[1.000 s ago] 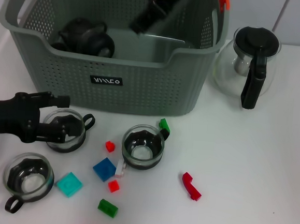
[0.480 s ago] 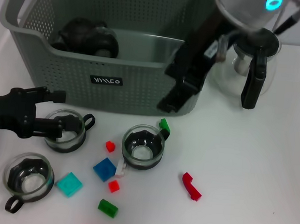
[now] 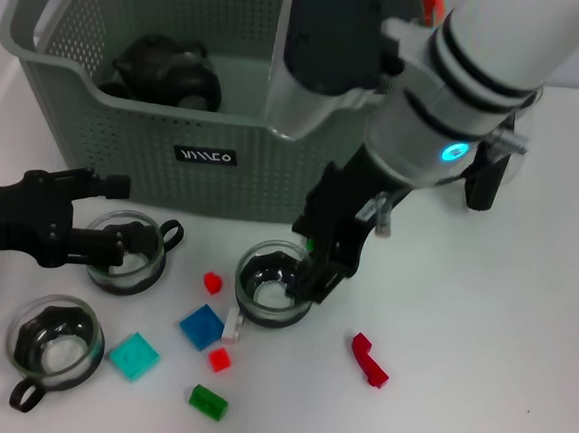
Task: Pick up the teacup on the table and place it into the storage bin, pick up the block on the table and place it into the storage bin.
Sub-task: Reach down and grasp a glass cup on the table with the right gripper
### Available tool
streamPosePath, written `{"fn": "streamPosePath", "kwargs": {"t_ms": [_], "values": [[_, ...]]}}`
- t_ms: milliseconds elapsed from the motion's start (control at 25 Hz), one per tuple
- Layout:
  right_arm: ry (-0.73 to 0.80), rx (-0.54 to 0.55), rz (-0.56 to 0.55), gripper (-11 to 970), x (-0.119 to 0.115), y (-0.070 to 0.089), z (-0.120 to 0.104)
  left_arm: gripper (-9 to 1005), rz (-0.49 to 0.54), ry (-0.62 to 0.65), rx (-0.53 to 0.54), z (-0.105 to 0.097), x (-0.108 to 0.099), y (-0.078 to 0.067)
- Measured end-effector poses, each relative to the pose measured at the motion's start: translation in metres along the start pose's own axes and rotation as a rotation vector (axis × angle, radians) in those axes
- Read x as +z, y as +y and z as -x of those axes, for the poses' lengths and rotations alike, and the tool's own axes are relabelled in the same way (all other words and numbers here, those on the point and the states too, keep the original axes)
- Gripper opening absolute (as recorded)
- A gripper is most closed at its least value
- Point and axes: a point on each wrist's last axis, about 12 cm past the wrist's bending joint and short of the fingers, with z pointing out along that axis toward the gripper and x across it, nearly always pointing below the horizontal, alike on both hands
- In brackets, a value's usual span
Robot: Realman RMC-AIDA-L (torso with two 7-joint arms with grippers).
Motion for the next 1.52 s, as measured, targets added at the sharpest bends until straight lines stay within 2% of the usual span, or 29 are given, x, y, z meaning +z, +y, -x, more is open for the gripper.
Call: {"fn": "streamPosePath", "kwargs": {"t_ms": [80,240,560,840,1520], "values": [[0.001,0.027,0.027,774,0.014,-0.004,-0.003,923,-0.001,0.001,-0.001,0.0,0.0,0.0],[-0.005,0.018,0.029,775,0.026,-0.005,-0.004,923,-0.002,0.001,-0.004,-0.001,0.001,-0.001],[0.003,-0.094,0.025,772,0.057,0.004,-0.003,923,-0.005,0.001,-0.013,-0.004,0.002,-0.002],[0.031,-0.188,-0.004,767,0.07,0.009,-0.004,922,-0.004,0.001,-0.018,-0.006,0.002,-0.002],[0.023,-0.157,-0.007,761,0.087,0.005,-0.014,922,0.011,-0.001,-0.015,-0.008,0.003,0.0]]}}
